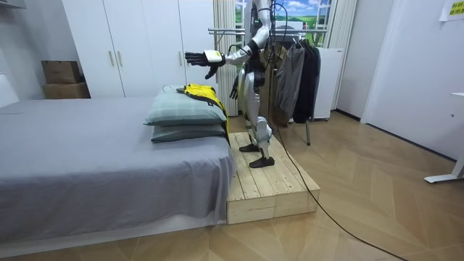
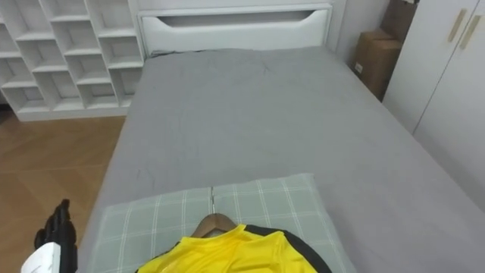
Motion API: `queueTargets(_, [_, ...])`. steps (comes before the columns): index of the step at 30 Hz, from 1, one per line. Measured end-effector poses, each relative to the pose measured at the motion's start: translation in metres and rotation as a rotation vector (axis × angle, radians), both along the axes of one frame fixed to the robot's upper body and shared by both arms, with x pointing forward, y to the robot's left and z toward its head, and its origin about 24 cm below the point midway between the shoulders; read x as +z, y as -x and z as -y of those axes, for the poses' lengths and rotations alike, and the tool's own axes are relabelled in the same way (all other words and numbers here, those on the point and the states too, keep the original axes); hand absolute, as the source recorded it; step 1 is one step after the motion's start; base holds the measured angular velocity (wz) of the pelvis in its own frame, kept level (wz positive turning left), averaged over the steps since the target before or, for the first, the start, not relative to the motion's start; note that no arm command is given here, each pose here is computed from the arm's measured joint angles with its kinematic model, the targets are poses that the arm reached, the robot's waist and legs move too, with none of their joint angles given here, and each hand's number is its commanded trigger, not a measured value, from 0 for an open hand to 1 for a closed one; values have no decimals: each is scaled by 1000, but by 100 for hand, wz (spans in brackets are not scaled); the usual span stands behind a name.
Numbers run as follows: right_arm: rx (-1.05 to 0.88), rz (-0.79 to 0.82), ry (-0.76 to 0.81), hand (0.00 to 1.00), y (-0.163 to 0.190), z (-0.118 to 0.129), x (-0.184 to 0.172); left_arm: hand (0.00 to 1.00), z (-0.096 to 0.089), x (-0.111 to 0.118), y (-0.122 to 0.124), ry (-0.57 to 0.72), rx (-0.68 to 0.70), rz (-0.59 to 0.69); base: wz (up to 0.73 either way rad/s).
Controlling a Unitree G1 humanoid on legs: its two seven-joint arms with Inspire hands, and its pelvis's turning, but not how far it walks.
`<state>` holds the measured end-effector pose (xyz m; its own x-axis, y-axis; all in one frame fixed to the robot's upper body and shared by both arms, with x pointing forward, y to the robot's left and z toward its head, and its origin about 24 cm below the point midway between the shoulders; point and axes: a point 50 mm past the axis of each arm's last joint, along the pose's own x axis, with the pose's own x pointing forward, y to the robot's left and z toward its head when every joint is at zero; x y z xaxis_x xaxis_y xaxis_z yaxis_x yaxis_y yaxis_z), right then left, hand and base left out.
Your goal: Hang clothes
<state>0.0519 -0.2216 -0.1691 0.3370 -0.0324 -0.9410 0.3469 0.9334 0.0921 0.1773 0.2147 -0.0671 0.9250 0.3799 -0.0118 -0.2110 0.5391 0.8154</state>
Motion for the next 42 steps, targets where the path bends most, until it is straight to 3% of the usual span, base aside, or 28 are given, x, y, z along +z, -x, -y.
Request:
queueTargets(10, [18, 1, 1, 0, -2, 1, 0, 0, 8, -16, -1, -16, -102, -192, -2])
queueTargets(27, [-24, -29, -23, 0, 0, 0, -1, 0, 0, -19, -9, -218, -128, -285, 0])
queueTargets(42, [-84, -49, -7, 0, 11, 5, -1, 0, -6, -33, 4, -275, -115, -406, -3])
